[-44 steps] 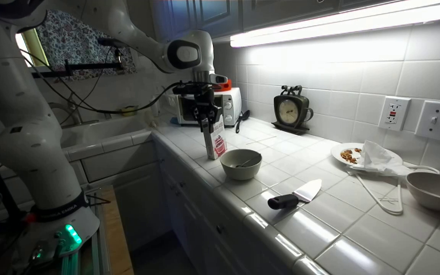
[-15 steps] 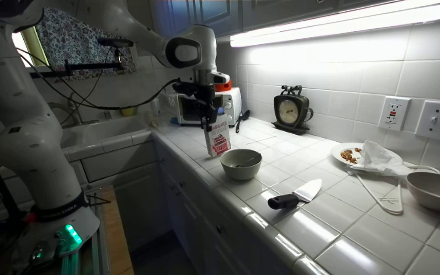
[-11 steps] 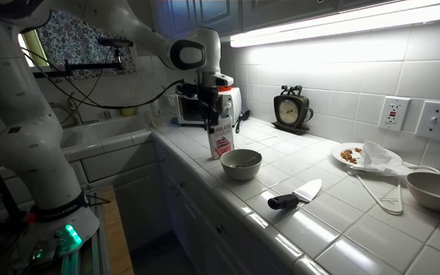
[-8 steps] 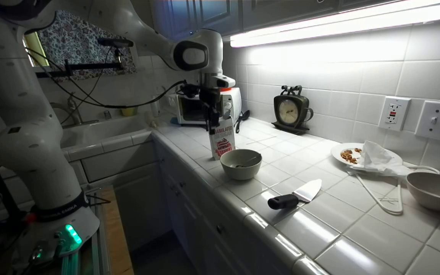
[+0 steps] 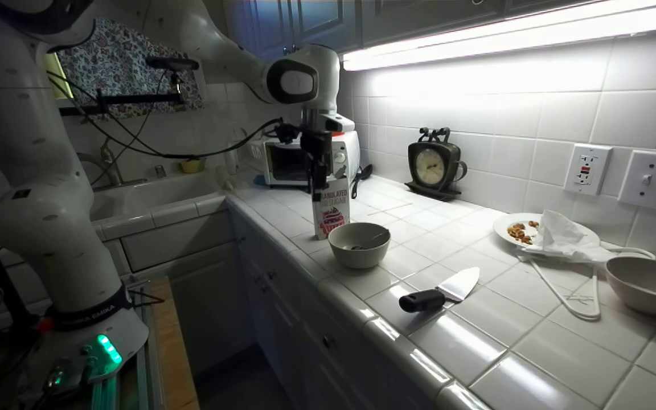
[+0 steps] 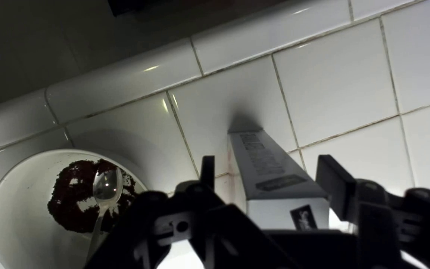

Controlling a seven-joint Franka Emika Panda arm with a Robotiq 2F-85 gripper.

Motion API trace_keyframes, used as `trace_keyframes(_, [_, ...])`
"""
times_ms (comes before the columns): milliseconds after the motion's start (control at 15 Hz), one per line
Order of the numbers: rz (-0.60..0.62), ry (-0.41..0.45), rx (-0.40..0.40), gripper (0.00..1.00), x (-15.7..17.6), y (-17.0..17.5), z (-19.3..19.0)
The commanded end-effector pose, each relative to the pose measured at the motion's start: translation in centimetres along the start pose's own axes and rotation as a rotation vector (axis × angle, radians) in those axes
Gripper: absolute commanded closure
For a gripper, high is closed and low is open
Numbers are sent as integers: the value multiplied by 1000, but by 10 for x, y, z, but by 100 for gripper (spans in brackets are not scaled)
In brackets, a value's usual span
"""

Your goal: Turn the box on the table around

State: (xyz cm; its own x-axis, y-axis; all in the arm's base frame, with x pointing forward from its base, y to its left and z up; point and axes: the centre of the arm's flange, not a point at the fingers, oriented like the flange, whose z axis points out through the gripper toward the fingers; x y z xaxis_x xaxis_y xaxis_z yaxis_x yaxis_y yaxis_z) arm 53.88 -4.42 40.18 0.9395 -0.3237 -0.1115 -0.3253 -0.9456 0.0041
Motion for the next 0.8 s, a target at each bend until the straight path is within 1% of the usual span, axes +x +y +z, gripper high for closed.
trace_keyframes(0, [9, -8, 8, 1, -2, 0, -6])
trace_keyframes(133, [-7, 3, 20, 0, -11, 3, -10])
trace_keyframes(200, [-23, 36, 36, 0, -19, 5, -13])
trace_keyframes(400, [-84, 100, 71, 0, -42, 19, -19])
trace_keyframes(467, [-102, 145, 91, 0, -49, 27, -19])
trace_keyframes(600, [-156, 205, 161, 0, -58, 40, -16])
trace_keyframes(733, [-179, 290, 206, 0, -69, 53, -13])
